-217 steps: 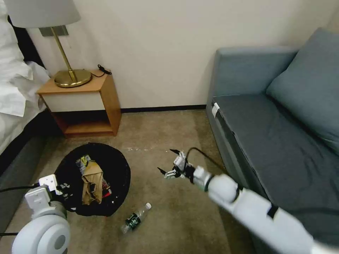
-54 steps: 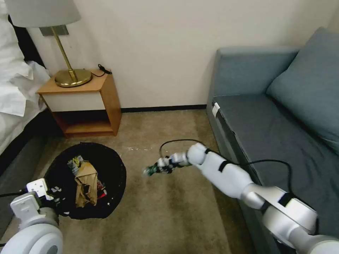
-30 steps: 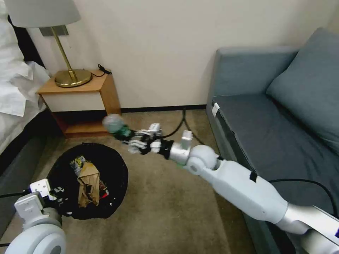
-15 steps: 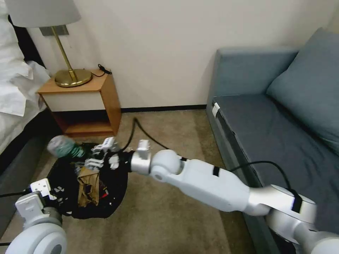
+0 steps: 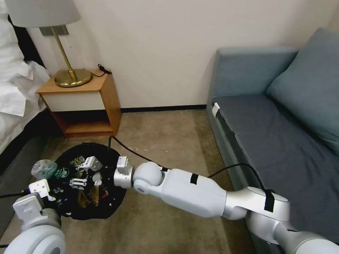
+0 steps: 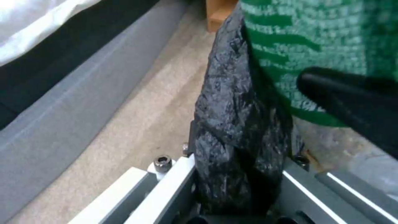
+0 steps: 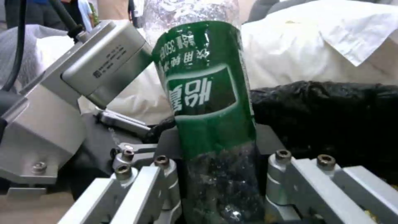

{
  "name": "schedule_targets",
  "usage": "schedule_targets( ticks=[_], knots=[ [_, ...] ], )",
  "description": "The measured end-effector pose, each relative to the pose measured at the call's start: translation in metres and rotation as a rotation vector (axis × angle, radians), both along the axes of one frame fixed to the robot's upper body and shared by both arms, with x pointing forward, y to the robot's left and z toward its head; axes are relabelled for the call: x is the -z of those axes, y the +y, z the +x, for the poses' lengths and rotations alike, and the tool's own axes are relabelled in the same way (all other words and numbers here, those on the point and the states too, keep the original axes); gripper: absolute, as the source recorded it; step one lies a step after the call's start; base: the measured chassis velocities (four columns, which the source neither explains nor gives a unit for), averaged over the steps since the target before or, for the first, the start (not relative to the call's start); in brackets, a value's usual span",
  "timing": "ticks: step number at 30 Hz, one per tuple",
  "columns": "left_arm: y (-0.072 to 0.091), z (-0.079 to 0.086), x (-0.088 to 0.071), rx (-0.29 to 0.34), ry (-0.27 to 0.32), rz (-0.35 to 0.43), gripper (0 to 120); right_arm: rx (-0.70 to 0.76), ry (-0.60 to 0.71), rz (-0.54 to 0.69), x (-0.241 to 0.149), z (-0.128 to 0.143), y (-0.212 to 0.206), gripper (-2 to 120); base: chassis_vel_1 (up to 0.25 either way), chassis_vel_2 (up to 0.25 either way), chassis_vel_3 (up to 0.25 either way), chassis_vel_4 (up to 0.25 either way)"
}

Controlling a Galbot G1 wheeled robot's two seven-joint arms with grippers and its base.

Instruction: Pick up the trash bin, then pick up the garbage on the floor and place it into the trash bin.

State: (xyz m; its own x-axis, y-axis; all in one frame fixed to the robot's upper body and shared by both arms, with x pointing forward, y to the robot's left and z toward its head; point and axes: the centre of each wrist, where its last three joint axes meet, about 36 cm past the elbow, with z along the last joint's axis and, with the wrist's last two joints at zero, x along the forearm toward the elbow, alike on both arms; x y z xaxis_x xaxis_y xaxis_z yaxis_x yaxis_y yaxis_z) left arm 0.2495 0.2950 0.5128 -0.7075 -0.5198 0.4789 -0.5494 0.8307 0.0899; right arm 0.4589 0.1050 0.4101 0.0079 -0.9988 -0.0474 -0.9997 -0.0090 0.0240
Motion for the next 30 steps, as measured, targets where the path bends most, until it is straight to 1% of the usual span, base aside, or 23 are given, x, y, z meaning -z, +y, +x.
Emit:
schedule_targets(
  ticks=[2,3,4,7,9,11,12,13,14,15,16,17,18,21,22,26,30],
  knots=[
    [-0.001,0.000,0.000,-0.001,-0.001,-0.002,1,-0.002,-0.001,0.003,0.003,-0.001,-0.001,28,0.000,0.000,0.000,0.000],
    [-0.001,-0.001,-0.001,0.000,-0.002,-0.002,1,-0.004,-0.003,0.000,0.004,-0.001,-0.002,32,0.000,0.000,0.000,0.000],
    [-0.001,-0.001,-0.001,0.000,-0.002,-0.002,1,-0.004,-0.003,0.000,0.004,-0.001,-0.002,32,0.000,0.000,0.000,0.000],
    [-0.001,-0.001,-0.002,0.001,-0.005,-0.001,1,-0.001,-0.007,-0.004,0.005,0.000,-0.008,45,0.000,0.000,0.000,0.000],
    [-0.001,-0.001,-0.002,0.001,-0.005,-0.001,1,0.003,-0.008,-0.006,0.005,0.001,-0.011,47,0.000,0.000,0.000,0.000],
    [-0.001,-0.001,-0.002,0.002,-0.006,-0.001,1,0.010,-0.013,-0.015,0.006,0.005,-0.017,59,0.000,0.000,0.000,0.000],
    [-0.001,-0.001,-0.002,0.002,-0.006,-0.001,1,0.010,-0.013,-0.015,0.006,0.005,-0.017,59,0.000,0.000,0.000,0.000],
    [-0.001,0.000,-0.002,0.004,-0.008,-0.001,1,0.010,-0.019,-0.022,0.006,0.008,-0.022,68,0.000,0.000,0.000,0.000],
    [-0.001,0.000,-0.002,0.004,-0.008,-0.001,1,0.010,-0.019,-0.022,0.006,0.008,-0.022,68,0.000,0.000,0.000,0.000],
    [-0.001,0.000,-0.003,0.004,-0.009,0.000,1,0.013,-0.023,-0.025,0.006,0.010,-0.025,72,0.000,0.000,0.000,0.000],
    [-0.001,0.000,-0.003,0.005,-0.009,0.001,1,0.016,-0.026,-0.028,0.006,0.012,-0.028,79,0.000,0.000,0.000,0.000],
    [-0.001,0.000,-0.003,0.005,-0.009,0.001,1,0.018,-0.028,-0.030,0.006,0.013,-0.030,82,0.000,0.000,0.000,0.000],
    [-0.001,0.000,-0.003,0.005,-0.009,0.001,1,0.018,-0.028,-0.030,0.006,0.013,-0.030,82,0.000,0.000,0.000,0.000],
    [-0.001,0.000,-0.003,0.006,-0.010,0.001,1,0.023,-0.034,-0.033,0.005,0.016,-0.034,95,0.000,0.000,0.000,0.000],
    [-0.001,0.000,-0.003,0.006,-0.011,0.000,1,0.025,-0.038,-0.033,0.004,0.017,-0.035,97,0.000,0.000,0.000,0.000],
    [-0.001,0.001,-0.002,0.008,-0.009,-0.002,1,0.037,-0.045,-0.018,-0.002,0.022,-0.042,100,0.000,0.000,0.000,0.000],
    [0.001,0.002,0.000,0.007,0.000,-0.002,1,0.064,-0.038,0.019,-0.014,0.024,-0.052,100,0.000,0.000,0.000,0.000]
  ],
)
